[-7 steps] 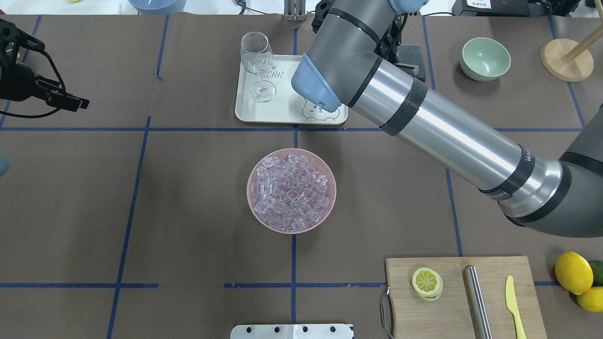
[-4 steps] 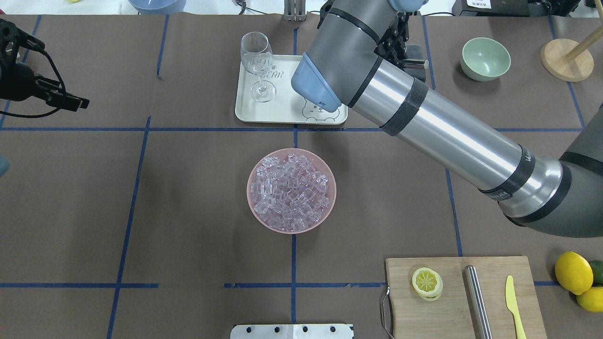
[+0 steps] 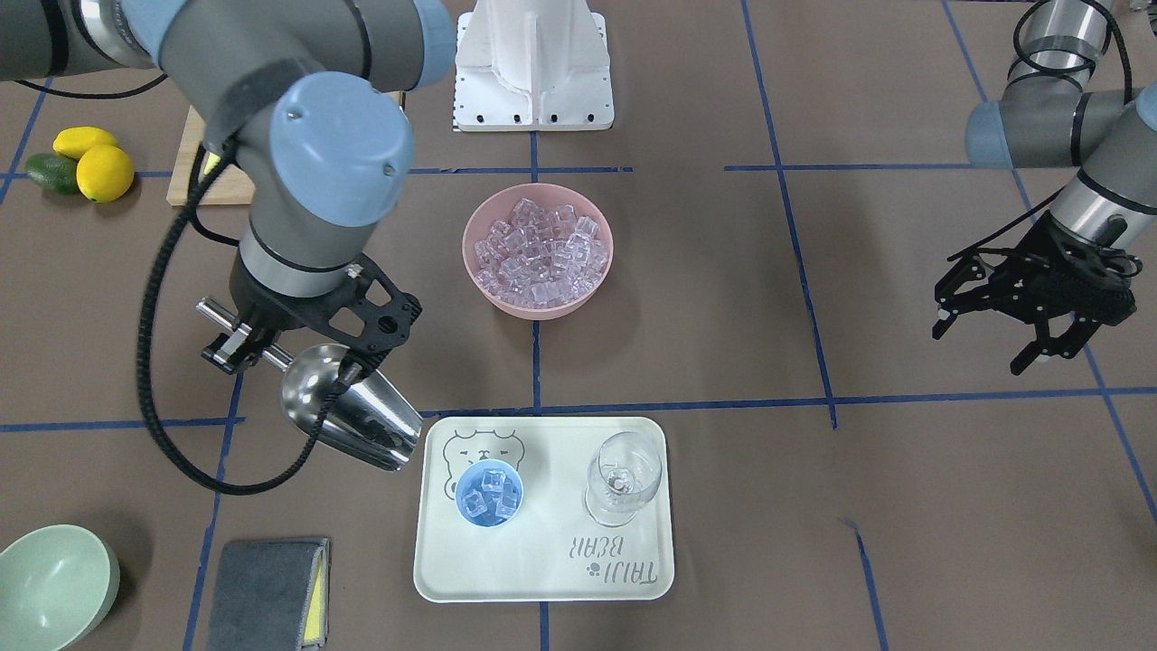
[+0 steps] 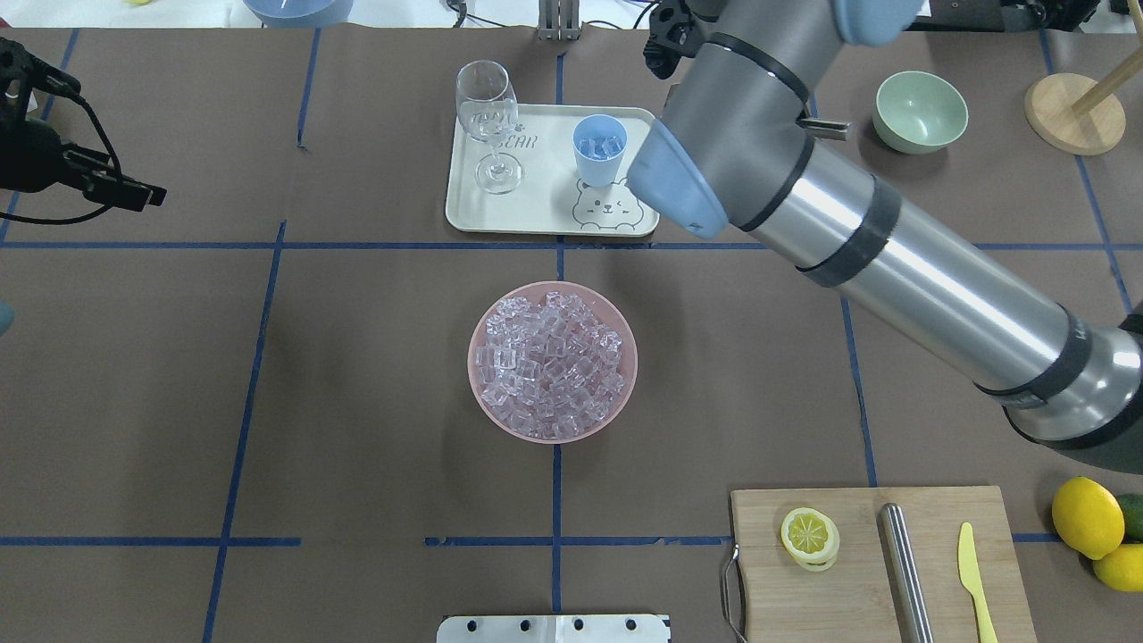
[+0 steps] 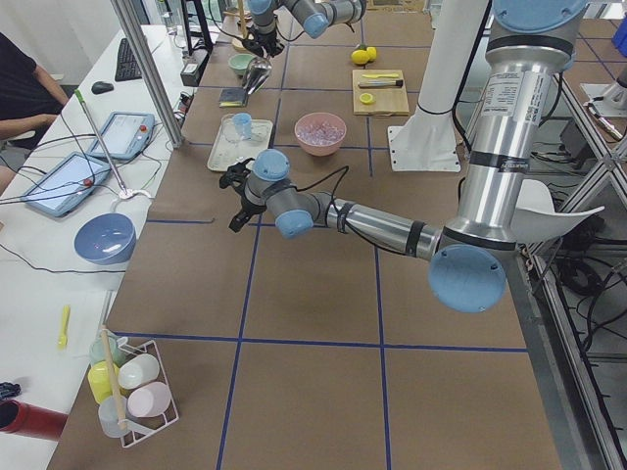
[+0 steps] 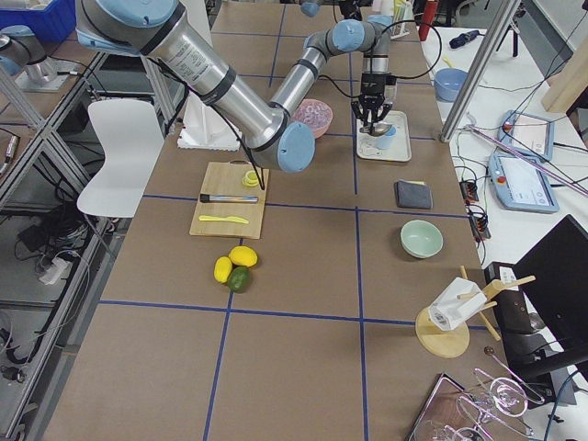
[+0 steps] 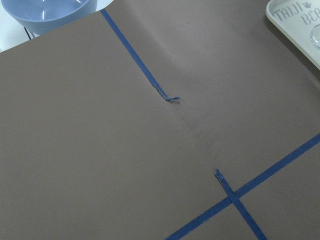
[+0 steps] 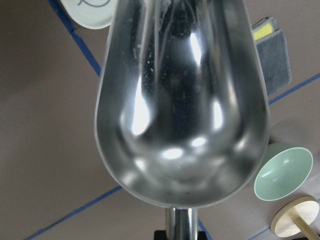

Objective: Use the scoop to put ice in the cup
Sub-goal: 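Carry the empty scoop back toward its spot on the table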

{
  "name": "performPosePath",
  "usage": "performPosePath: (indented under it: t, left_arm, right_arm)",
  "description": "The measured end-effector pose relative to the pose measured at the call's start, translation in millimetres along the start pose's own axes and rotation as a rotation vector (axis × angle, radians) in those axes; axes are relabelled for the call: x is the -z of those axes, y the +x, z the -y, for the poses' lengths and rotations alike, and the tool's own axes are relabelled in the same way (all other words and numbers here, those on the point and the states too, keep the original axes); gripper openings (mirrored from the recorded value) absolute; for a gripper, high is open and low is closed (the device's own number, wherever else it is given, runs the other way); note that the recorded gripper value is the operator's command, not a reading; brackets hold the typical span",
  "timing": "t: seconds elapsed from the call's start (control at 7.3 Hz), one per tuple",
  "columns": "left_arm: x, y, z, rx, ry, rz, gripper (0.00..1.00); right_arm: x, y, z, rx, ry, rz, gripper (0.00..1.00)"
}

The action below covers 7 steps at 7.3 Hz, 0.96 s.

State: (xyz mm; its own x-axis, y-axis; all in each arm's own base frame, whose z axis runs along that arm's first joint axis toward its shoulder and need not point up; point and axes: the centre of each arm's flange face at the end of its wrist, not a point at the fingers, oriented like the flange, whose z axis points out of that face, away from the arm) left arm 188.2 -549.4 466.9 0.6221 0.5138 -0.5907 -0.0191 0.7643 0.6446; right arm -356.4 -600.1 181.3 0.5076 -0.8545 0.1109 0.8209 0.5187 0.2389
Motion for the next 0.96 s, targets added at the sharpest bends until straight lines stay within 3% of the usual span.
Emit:
performPosePath:
  t: [0.41, 0.69, 0.96]
  left_arm:
    - [31, -30, -33, 0.024, 0.015, 0.006, 1.0]
    - [47, -42, -49, 0.039, 0.032, 0.014, 1.0]
    - [55, -58, -60, 0.072, 0.024, 0.023, 1.0]
  right_arm:
    - [-43, 6, -85, -0.041, 0.074, 0.042, 0.0]
    - [-78, 8, -147, -0.111, 0.072, 0.075, 0.0]
    - [-113, 10, -207, -0.213, 0.043, 0.15, 0.0]
